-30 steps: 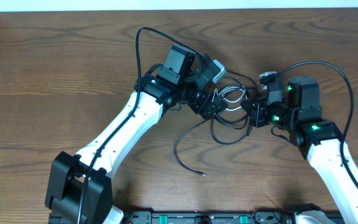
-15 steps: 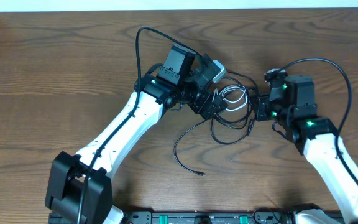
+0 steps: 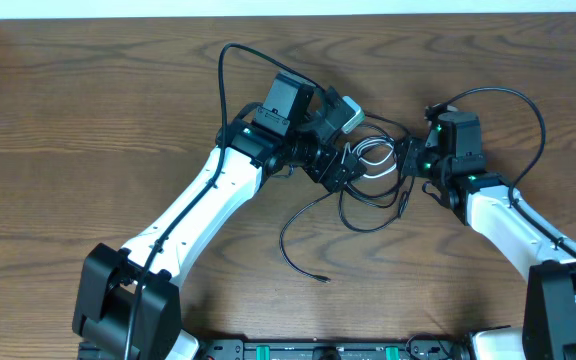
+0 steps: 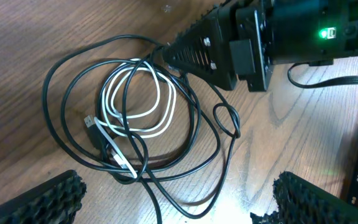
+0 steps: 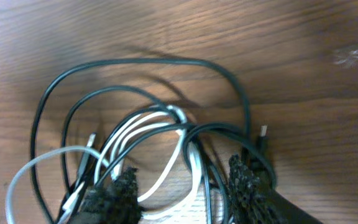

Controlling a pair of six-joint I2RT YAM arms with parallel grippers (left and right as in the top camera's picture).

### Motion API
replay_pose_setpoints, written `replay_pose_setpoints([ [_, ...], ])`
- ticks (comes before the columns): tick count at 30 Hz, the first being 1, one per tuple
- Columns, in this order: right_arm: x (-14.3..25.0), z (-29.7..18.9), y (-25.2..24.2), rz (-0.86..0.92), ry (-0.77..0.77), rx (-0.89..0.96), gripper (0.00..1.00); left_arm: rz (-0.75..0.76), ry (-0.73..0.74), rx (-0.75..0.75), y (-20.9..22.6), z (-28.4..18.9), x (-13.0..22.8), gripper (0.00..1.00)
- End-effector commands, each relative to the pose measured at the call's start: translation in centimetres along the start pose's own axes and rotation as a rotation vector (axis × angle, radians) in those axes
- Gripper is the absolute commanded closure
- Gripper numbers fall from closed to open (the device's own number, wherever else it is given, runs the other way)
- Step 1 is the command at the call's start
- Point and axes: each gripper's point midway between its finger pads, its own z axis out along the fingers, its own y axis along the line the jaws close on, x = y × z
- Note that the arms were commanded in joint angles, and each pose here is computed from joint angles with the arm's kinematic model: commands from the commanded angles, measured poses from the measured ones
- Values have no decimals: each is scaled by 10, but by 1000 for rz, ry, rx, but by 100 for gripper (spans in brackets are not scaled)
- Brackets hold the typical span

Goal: Untangle cables

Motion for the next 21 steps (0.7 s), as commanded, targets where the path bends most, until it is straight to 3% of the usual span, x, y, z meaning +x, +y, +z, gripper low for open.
replay_pose_setpoints([
  [1,3,9,-21,72,7,72,52,2,2,-8,3,0,0,2],
  [6,14,21,-24,139,46,63,58,3,2,-8,3,0,0,2],
  [21,-10,24,-9,211,-48,-17,65,3,2,-8,3,0,0,2],
])
